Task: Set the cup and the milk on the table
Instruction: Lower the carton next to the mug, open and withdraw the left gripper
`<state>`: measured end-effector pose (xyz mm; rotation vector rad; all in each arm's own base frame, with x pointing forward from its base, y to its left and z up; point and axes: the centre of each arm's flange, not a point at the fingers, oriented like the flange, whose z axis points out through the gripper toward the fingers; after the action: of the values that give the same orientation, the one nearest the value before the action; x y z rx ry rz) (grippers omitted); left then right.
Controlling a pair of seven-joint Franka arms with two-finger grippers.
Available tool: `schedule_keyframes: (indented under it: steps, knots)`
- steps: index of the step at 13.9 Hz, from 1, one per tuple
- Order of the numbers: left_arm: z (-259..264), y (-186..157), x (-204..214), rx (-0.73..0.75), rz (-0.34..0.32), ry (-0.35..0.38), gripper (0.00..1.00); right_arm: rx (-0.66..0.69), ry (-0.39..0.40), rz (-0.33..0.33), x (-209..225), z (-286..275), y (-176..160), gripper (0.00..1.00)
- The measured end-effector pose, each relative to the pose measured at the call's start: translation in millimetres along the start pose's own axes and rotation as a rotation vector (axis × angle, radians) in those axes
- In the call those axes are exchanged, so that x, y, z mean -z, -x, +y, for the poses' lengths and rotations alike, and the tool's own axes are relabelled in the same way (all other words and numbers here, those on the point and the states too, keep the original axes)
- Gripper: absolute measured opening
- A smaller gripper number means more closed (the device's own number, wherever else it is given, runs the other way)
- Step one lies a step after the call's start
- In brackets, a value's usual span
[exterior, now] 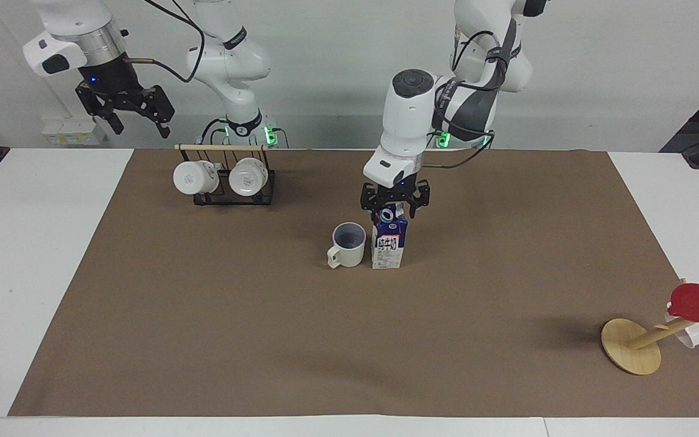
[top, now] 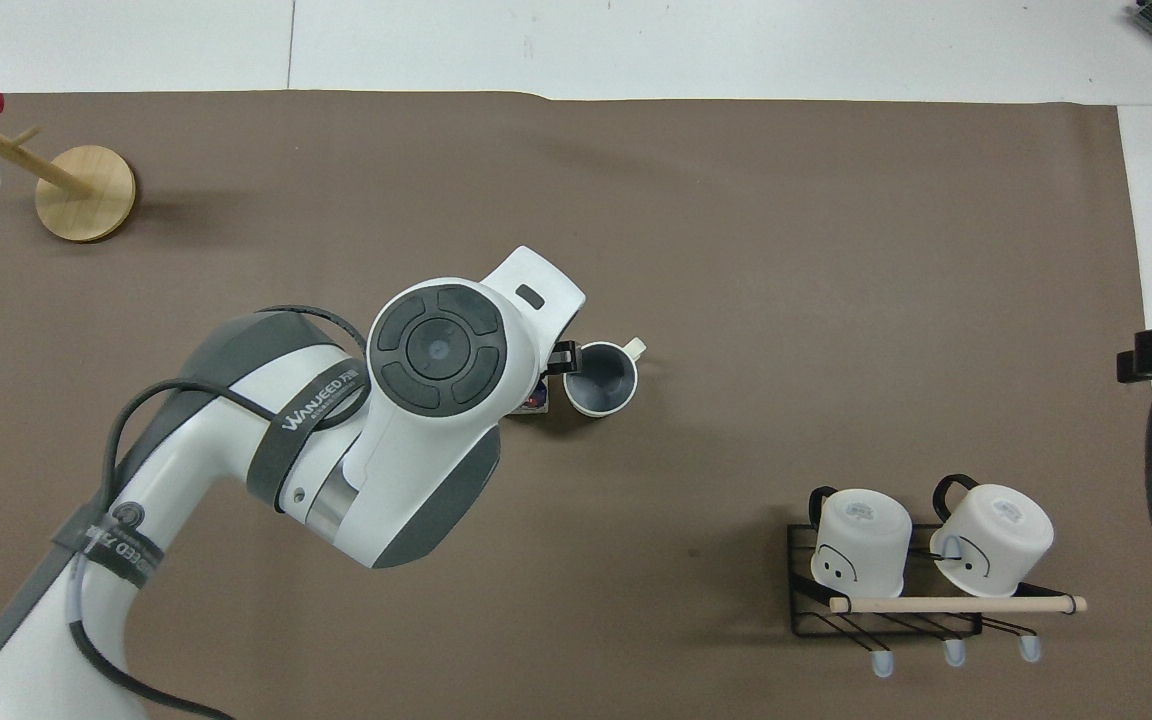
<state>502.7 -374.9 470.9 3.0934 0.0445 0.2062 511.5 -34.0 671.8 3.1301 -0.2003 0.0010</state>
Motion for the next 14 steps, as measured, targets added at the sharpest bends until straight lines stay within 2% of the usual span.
schedule_keyframes:
  steps: [4, 7, 14]
  knots:
    - [-19.9, 5.5, 51.3, -0.001, 0.004, -0.007, 1.00, 0.000, 0.000, 0.000, 0.0, -0.2, 0.0, 1.00]
    - [-60.6, -2.8, 81.2, -0.024, -0.010, -0.029, 1.00, 0.000, 0.000, 0.000, 0.0, -0.2, 0.0, 1.00]
    - [-166.7, -35.3, 109.4, -0.140, -0.043, -0.055, 1.00, 0.000, 0.000, 0.000, 0.0, -0.2, 0.0, 1.00]
